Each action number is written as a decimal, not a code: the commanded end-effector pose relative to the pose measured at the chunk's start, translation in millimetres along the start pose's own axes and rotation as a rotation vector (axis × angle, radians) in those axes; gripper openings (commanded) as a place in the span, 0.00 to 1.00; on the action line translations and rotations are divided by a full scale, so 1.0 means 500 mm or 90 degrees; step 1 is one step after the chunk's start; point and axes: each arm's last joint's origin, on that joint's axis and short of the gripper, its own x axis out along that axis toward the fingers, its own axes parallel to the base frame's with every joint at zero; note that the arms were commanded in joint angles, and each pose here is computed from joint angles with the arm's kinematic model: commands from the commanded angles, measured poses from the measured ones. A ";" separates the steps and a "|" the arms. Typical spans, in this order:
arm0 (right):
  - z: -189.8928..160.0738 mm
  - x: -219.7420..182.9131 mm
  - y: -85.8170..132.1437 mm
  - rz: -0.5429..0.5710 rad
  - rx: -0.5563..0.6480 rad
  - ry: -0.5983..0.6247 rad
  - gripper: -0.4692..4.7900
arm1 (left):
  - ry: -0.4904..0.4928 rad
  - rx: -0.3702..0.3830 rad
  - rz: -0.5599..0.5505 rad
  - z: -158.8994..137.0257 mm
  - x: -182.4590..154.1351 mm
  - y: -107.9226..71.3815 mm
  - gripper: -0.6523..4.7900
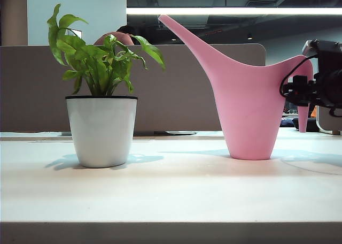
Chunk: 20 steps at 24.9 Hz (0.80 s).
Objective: Pick up the watering can from the table, water the potted plant, and put the can back.
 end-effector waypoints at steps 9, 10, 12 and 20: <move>0.058 -0.118 0.022 0.003 -0.009 -0.033 0.63 | -0.009 0.003 0.002 0.005 -0.003 0.000 0.11; 0.086 -0.143 0.027 0.004 -0.012 -0.051 0.63 | -0.009 0.003 0.002 0.005 -0.003 0.000 0.11; 0.118 -0.166 0.032 0.004 -0.017 -0.077 0.63 | -0.009 0.003 0.002 0.005 -0.003 0.000 0.11; 0.160 -0.218 0.045 -0.001 -0.016 -0.050 0.61 | -0.011 0.004 0.000 0.005 -0.005 -0.002 0.11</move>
